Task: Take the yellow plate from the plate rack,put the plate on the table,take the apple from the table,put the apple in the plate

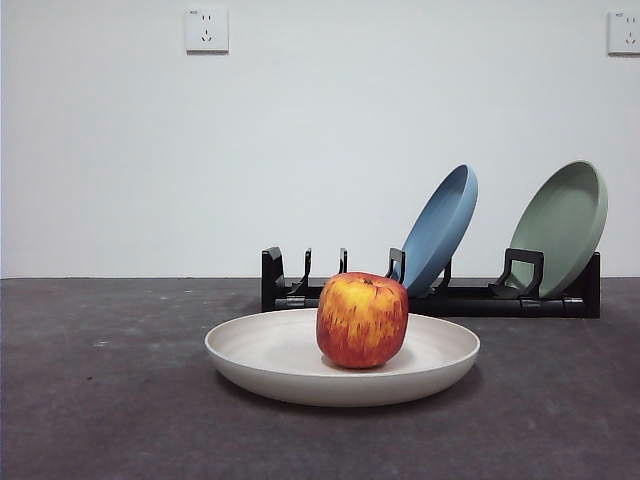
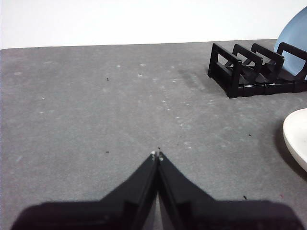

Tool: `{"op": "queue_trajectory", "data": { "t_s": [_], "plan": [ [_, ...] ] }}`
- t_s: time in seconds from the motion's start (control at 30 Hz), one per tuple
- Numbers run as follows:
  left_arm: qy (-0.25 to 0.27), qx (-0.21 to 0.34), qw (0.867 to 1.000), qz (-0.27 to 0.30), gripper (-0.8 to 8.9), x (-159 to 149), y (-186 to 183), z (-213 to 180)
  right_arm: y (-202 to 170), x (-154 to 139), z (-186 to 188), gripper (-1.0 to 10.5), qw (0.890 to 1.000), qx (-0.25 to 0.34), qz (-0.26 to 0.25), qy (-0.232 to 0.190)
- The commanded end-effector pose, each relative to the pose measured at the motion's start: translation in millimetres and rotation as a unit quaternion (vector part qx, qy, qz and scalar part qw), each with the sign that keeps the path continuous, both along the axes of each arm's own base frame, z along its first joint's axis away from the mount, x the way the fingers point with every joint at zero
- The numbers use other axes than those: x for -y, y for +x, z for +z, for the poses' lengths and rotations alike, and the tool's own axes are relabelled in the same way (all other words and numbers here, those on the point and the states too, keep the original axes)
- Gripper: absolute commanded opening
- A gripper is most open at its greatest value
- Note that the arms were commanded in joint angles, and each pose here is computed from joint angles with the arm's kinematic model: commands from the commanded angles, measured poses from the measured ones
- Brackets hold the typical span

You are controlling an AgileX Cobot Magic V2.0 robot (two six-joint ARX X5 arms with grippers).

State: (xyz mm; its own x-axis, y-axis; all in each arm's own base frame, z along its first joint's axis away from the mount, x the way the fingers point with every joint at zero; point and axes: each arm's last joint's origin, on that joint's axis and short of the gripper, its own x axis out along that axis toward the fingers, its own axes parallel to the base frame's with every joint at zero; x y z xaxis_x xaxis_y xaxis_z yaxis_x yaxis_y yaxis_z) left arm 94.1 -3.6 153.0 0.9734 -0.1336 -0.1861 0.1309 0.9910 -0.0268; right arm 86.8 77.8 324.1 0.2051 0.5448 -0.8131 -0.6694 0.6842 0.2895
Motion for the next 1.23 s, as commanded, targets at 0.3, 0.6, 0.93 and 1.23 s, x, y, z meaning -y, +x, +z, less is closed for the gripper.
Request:
{"op": "queue_trajectory", "data": {
  "t_s": [0.3,0.6,0.93,1.23],
  "plan": [
    [-0.003,-0.005,1.0,0.003,-0.02,0,1,-4,0,0,-1,0.0,1.0,0.001,0.001,0.001],
    [-0.003,-0.005,1.0,0.003,-0.02,0,1,-4,12,15,18,0.0,0.986,0.147,-0.055,0.058],
    [-0.003,-0.005,1.0,0.003,-0.02,0,1,-4,3,54,10,0.0,0.908,0.37,-0.155,0.121],
    [-0.003,-0.005,1.0,0.003,-0.02,0,1,-4,4,62,-88,0.0,0.861,0.414,-0.248,0.16]
  ]
}}
